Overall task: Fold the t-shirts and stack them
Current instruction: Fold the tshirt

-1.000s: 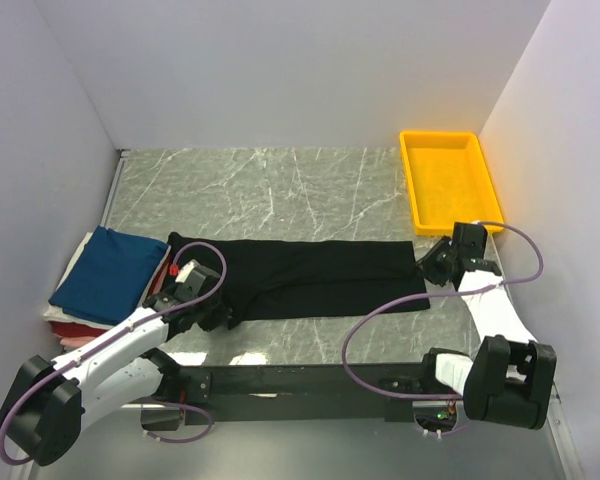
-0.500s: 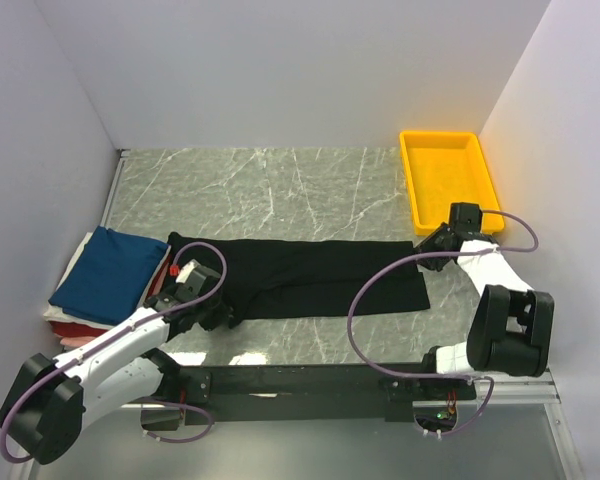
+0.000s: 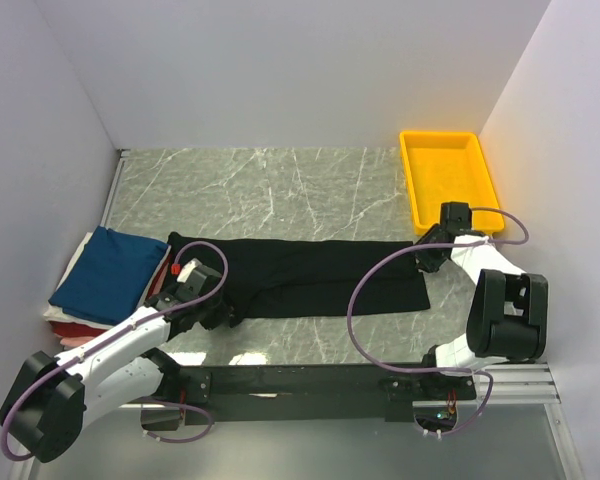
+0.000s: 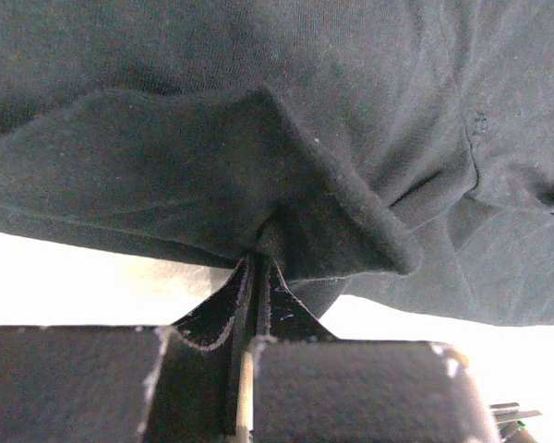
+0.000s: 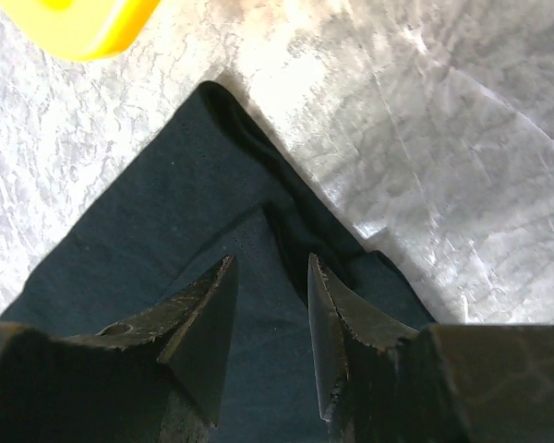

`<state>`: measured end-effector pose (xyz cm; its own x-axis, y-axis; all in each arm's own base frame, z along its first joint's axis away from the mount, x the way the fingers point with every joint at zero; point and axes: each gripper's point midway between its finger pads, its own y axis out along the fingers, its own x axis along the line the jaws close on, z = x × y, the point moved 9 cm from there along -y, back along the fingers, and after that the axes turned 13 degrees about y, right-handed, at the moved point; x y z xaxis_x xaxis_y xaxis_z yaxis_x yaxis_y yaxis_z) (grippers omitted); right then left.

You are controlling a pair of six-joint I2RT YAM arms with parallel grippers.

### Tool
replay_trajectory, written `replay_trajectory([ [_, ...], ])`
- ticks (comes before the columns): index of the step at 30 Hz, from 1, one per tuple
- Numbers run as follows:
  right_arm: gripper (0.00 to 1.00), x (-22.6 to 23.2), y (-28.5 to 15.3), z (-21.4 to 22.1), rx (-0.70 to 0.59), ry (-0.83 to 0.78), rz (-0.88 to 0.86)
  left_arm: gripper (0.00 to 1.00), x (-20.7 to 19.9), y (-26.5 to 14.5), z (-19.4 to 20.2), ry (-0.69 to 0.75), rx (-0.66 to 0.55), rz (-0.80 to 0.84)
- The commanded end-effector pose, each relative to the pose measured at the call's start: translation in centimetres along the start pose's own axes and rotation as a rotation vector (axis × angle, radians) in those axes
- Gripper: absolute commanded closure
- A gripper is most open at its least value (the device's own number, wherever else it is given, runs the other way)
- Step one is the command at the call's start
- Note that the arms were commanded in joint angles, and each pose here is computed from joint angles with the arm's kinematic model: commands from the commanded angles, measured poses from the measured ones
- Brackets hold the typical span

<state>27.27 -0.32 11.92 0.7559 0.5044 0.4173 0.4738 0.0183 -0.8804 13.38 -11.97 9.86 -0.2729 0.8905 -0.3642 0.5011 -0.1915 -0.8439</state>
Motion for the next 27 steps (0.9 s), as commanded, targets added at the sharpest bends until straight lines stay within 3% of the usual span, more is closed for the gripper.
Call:
replay_trajectory([
  [1,0.56,1.1,0.5,-0.3,-0.048,-0.059,-0.015,0.99,-0.4,0.0,-0.3,0.019,-0.013,0.003],
  [6,0.58,1.0,1.4,0.2,-0.029,-0.086,0.017,0.99,-0.5,-0.2,-0.5,0.015,-0.015,-0.005],
  [9,0.65,0.9,1.4,0.2,-0.037,-0.092,0.021,0.99,-0.6,-0.5,-0.8,0.015,-0.023,-0.013],
  [13,0.89,1.2,0.8,-0.1,-0.053,-0.099,0.015,0.99,-1.1,-1.3,-1.5,0.023,-0.046,-0.020],
  [16,1.00,1.9,-0.2,-0.5,-0.083,-0.101,-0.009,1.00,-1.8,-2.3,-2.8,0.032,-0.089,-0.035],
  [22,1.00,4.0,-1.3,-1.9,-0.125,-0.104,-0.060,1.00,-4.7,-4.4,-7.7,0.041,-0.207,-0.058],
  [27,1.00,7.3,-2.5,-4.0,-0.176,-0.101,-0.135,1.00,-7.0,-5.8,-14.6,-0.004,-0.325,-0.086],
])
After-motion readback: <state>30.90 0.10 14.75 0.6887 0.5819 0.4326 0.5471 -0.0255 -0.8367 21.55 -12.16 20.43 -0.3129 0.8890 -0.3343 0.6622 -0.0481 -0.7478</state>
